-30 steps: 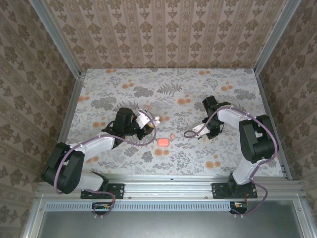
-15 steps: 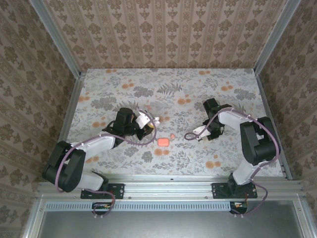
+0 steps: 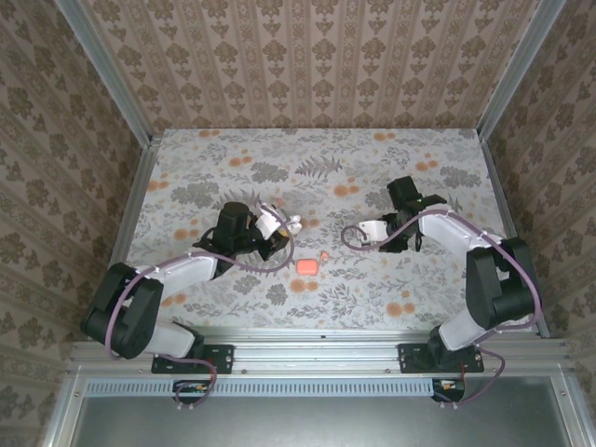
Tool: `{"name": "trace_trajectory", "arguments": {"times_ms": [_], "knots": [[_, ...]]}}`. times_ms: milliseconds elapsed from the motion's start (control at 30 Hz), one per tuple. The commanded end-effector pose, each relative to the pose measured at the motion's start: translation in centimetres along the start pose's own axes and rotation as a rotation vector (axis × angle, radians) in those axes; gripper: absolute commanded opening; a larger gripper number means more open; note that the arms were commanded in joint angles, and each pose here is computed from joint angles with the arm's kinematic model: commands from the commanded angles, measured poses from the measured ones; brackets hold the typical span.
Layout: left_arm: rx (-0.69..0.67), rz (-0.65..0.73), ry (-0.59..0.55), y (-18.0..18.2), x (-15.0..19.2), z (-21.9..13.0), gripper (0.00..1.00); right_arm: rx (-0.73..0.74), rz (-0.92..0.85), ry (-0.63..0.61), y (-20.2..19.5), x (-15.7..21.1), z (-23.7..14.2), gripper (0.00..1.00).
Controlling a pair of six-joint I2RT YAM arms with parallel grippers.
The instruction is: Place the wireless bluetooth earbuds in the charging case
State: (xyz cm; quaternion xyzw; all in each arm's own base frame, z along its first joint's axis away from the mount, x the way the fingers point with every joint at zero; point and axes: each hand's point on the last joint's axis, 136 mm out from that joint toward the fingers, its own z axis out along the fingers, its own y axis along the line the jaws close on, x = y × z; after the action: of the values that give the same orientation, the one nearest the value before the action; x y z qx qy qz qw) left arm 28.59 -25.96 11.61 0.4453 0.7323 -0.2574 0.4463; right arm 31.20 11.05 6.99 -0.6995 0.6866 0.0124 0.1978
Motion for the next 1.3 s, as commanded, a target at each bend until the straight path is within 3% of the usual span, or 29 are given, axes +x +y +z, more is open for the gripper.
{"name": "trace_trajectory", "arguments": {"times_ms": [0, 200, 367, 567, 800, 1267], "knots": [[-0.012, -0.027, -0.063, 0.0, -0.7, 0.3, 0.08, 0.105, 0.197, -0.198, -2.4, -3.8, -2.7, 0.2], [-0.034, -0.037, -0.137, -0.3, -1.7, 1.2, 0.08, 0.239, 0.491, -0.484, -5.6, -7.9, -7.2, 0.21], [-0.032, 0.004, -0.224, -1.1, -2.9, 1.9, 0.08, 0.256, 0.705, -0.778, -6.4, -11.0, -10.3, 0.21], [0.009, 0.052, -0.335, -2.3, -4.8, 2.2, 0.08, 0.255, 0.81, -1.0, -6.1, -13.7, -12.4, 0.21], [0.06, 0.092, -0.367, -3.5, -5.8, 2.3, 0.08, 0.219, 0.817, -1.104, -5.1, -16.3, -13.0, 0.22], [0.081, 0.122, -0.422, -4.1, -7.4, 1.4, 0.08, 0.228, 0.821, -1.133, -4.7, -17.6, -10.5, 0.22]]}}
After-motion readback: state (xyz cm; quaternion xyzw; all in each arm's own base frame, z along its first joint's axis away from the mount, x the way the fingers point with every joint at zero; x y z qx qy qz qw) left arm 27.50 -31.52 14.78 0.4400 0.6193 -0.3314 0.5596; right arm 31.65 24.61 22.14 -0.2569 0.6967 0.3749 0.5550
